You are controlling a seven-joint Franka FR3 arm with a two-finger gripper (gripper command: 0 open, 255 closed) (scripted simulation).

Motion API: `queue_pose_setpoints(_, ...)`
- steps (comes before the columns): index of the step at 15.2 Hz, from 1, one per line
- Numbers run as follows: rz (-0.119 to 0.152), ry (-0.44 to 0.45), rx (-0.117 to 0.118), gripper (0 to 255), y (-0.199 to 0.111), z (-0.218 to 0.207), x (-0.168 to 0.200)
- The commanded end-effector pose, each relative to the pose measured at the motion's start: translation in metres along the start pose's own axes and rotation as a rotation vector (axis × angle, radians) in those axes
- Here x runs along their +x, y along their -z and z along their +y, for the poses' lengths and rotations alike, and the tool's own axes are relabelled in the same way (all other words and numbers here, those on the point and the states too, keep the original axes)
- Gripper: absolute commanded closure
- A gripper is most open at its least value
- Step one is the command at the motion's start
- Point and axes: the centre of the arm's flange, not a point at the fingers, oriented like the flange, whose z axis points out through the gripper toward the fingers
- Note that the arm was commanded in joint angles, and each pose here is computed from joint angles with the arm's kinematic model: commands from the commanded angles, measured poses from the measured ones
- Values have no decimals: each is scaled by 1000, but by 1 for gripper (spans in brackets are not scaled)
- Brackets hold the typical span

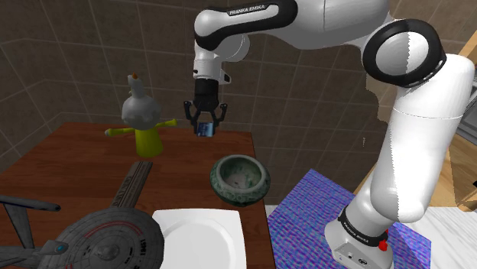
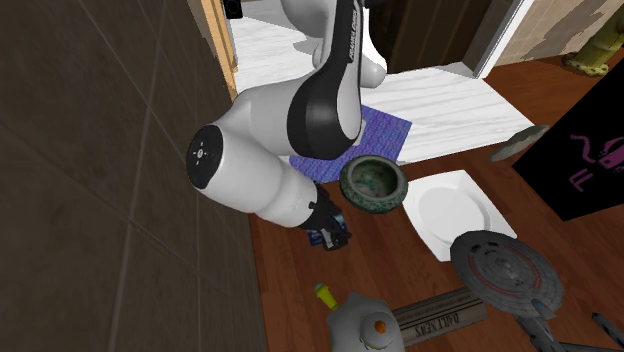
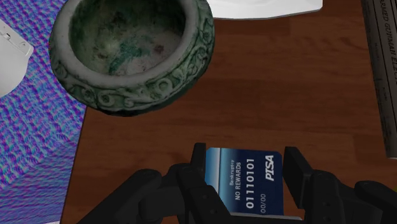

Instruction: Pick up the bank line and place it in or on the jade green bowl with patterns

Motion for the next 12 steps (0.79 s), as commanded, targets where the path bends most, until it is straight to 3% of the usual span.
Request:
queue_pose_setpoints(1, 0, 0, 0, 255, 9, 0, -6)
queue_pose_setpoints(9, 0, 0, 0, 255, 42, 0, -28)
queue_pose_setpoints(12, 0, 0, 0, 255, 27, 22, -57)
